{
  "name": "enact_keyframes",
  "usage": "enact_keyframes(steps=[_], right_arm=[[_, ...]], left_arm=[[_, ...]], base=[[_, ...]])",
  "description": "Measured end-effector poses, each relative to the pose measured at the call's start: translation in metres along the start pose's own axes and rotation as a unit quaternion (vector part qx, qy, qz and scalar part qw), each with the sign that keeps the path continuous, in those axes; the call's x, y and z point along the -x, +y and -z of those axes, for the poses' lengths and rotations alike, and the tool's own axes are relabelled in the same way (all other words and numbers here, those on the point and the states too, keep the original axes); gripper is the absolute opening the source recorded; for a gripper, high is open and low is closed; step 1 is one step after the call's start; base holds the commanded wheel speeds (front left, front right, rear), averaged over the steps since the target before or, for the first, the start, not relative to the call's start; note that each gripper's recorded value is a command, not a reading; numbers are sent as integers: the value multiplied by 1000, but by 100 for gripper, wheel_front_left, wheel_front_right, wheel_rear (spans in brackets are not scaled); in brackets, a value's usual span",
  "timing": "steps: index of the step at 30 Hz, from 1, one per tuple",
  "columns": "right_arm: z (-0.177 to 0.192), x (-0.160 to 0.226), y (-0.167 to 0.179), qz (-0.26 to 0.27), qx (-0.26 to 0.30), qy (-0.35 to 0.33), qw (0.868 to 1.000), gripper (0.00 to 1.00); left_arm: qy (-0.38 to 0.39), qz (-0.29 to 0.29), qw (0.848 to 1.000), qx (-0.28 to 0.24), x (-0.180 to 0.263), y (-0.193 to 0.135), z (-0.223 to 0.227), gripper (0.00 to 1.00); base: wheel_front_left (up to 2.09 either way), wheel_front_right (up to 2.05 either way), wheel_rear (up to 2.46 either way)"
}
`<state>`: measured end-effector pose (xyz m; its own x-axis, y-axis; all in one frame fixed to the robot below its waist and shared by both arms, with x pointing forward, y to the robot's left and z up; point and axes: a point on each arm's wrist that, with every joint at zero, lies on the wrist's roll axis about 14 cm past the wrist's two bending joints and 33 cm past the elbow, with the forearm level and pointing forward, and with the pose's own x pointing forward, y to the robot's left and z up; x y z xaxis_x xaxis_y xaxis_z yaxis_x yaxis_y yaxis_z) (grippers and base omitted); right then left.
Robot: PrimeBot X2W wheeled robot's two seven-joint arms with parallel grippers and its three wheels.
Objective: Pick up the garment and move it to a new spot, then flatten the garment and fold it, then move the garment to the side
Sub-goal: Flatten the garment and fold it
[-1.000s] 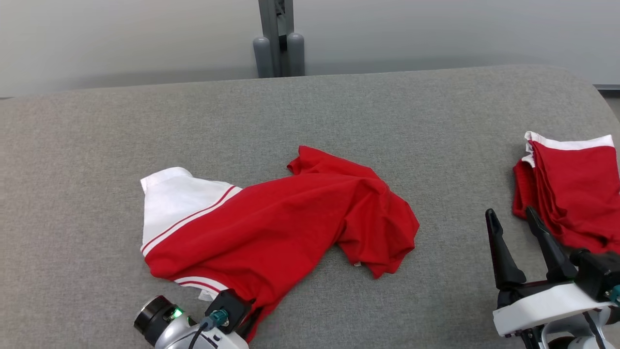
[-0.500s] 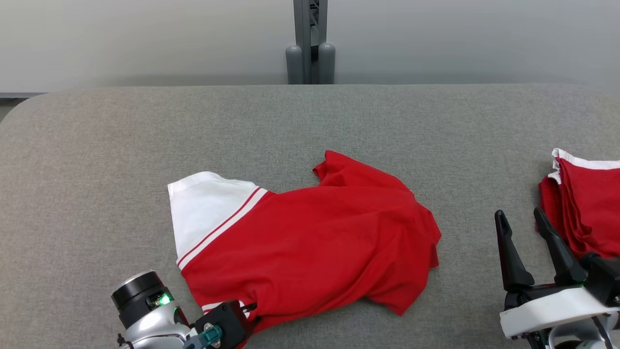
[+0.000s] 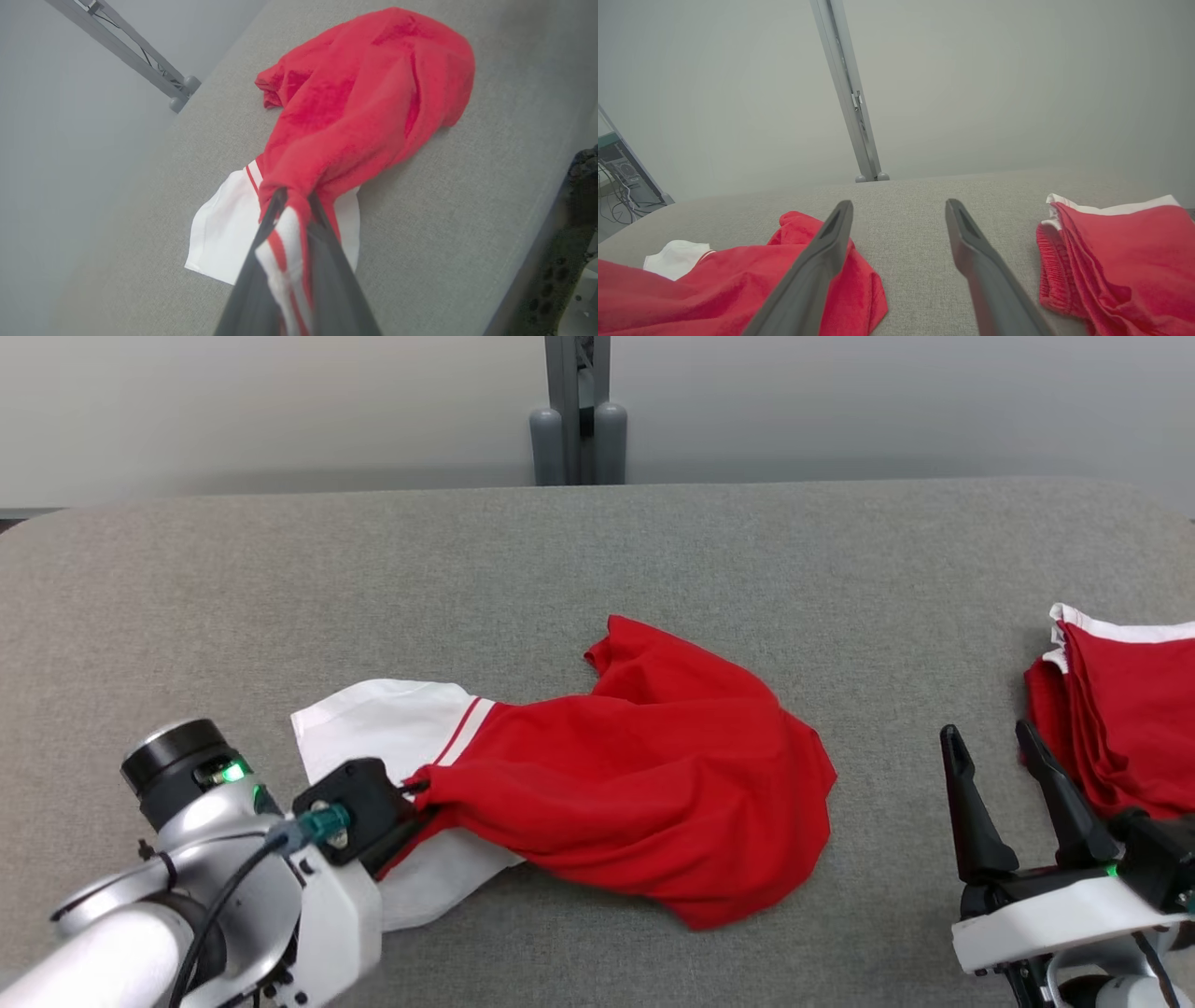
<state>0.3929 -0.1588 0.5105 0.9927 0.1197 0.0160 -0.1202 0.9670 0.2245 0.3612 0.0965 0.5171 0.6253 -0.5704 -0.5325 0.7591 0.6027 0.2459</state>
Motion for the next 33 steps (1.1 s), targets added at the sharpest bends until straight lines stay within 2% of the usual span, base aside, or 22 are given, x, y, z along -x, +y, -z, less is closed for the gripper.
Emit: enact_keyframes(steps=[13,16,17,18,24,28,29,33], right_arm=[[16,-11,-23,31,-4,16,999,100],[23,-11,-30,41,-6,23,999,100],[24,-11,-31,43,-8,23,999,100],[24,-12,-32,44,-7,23,999,100],[30,-15,-28,39,-13,26,999,100],[26,-18,-24,31,-12,20,999,100],[26,-18,-24,31,-12,20,999,100],[22,-21,-15,17,-9,17,1000,100]], left_arm=[[61,24,997,41,-96,53,41,0],[74,17,995,68,-111,66,53,3],[74,9,994,76,-115,72,57,64],[73,-1,993,89,-118,79,59,100],[25,-89,976,198,-121,109,61,100],[-12,-170,964,205,-103,130,66,100],[-12,-170,964,205,-103,130,66,100],[-60,-234,943,228,-81,131,69,100]], base=[[0,0,0],[0,0,0],[0,0,0],[0,0,0],[0,0,0],[0,0,0],[0,0,0],[0,0,0]])
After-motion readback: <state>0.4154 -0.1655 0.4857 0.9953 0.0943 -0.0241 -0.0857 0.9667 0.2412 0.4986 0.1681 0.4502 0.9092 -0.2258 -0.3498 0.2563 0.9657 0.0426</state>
